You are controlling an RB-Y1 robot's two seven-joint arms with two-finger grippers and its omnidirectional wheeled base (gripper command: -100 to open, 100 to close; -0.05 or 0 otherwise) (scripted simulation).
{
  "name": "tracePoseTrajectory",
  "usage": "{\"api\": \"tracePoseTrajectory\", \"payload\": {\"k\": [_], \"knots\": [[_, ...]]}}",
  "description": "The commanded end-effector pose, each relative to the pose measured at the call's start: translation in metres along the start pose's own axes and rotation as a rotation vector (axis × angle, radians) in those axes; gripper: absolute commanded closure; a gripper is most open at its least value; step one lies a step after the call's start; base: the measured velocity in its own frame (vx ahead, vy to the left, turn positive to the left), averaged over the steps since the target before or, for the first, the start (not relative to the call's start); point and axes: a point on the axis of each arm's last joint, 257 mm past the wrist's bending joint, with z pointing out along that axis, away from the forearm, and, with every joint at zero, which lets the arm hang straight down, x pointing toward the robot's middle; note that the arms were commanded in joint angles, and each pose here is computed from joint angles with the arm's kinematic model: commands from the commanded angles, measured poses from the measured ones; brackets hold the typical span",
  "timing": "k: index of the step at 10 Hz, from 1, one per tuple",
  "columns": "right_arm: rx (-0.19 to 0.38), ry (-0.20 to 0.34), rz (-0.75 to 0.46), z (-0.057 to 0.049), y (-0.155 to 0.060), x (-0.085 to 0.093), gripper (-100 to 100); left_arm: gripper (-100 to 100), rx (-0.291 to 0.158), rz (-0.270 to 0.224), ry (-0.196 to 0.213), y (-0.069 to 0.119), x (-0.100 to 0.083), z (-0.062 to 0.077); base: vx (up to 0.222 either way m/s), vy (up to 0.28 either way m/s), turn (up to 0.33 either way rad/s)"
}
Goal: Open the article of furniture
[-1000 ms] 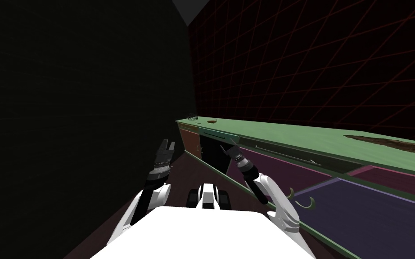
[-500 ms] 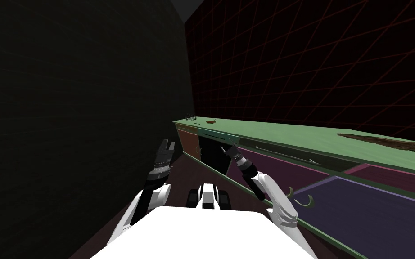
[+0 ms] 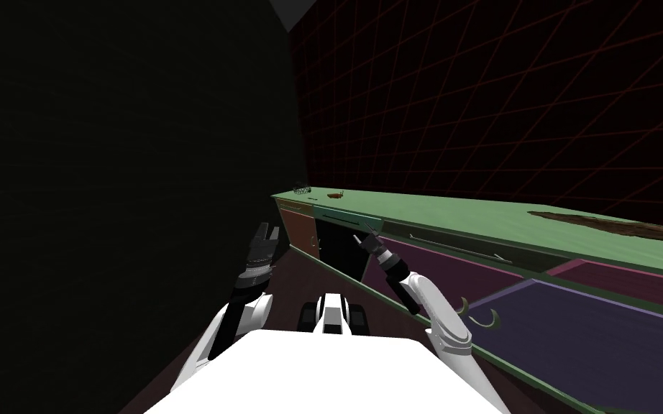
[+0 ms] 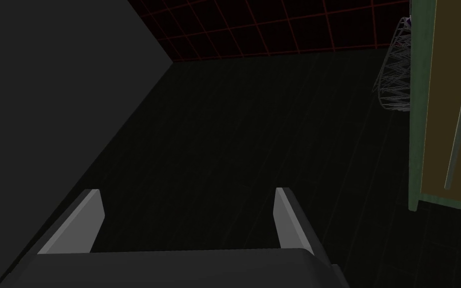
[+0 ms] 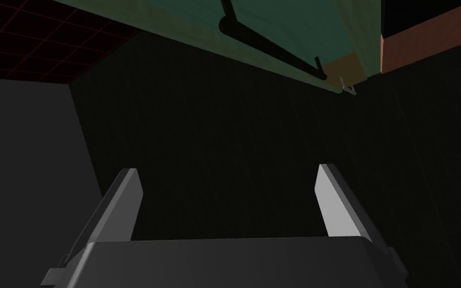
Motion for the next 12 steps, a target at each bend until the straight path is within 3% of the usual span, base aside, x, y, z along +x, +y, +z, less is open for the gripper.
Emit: {"api": "tracePoseTrajectory", "payload": {"k": [1, 10, 12], "knots": [[-0.031, 0.03, -0.127, 0.001, 0.006, 0.013, -100, 0, 0.0, 0.0, 0.0, 0.0, 0.0, 0.0, 0.048, 0.026, -0.068], [-0.14, 0.106, -0.532, 0.001, 0.016, 0.054, -100, 0, 0.0, 0.0, 0.0, 0.0, 0.0, 0.0, 0.046, 0.029, -0.064], [-0.136, 0.099, -0.511, -0.001, 0.007, 0.053, -100, 0, 0.0, 0.0, 0.0, 0.0, 0.0, 0.0, 0.044, 0.04, -0.02]]}}
